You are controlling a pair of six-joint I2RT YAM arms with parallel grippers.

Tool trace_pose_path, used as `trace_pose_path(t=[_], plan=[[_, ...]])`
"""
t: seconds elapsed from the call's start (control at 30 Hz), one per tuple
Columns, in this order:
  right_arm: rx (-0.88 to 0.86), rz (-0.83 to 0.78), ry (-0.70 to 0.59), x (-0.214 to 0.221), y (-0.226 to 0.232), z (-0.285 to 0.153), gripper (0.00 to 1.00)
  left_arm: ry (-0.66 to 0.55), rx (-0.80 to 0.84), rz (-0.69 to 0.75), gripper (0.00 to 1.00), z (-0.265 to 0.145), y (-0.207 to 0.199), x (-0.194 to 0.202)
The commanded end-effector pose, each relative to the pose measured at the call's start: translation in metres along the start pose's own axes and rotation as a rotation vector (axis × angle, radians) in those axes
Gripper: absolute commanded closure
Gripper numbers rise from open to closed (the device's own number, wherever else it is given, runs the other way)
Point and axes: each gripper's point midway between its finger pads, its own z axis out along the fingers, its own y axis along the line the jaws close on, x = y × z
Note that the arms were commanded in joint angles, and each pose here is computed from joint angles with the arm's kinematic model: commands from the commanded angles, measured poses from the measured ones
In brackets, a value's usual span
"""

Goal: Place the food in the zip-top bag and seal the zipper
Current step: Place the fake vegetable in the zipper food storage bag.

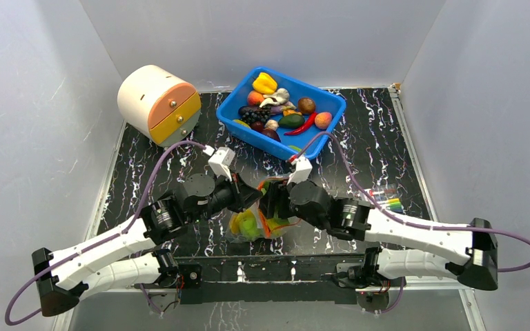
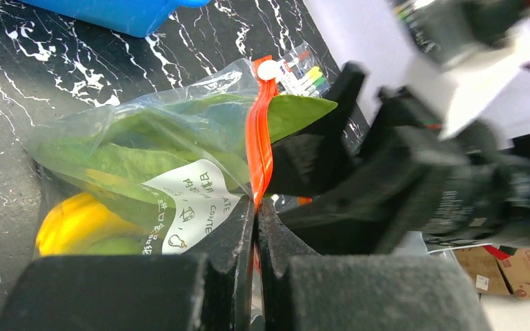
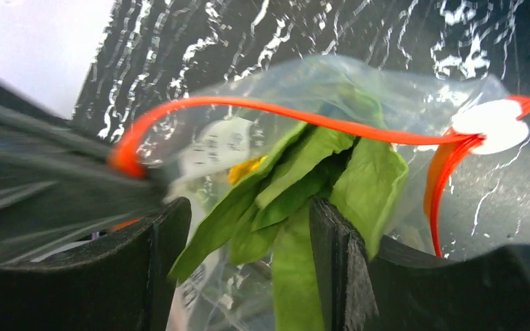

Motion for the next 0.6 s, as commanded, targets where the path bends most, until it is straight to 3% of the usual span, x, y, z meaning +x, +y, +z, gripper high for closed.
trace_pose_path(t=[0.0,0.23,0.57], plan=[[-0.066,-0.087,-0.023,-0.04,0.025,-0.038,0.36,-0.057,0.016,-0.001,1.0,-0.006,-0.007,-0.016],[0.003,-0.173,0.007,-0.051,0.017,-0.05,0.34,-0.054,0.023,0.015,1.0,-0.007,-0.007,-0.016],[0.129,-0.24,0.049,-0.051,-0.003,-0.053,0.54,-0.035,0.0,0.048,1.0,-0.003,-0.007,-0.018]])
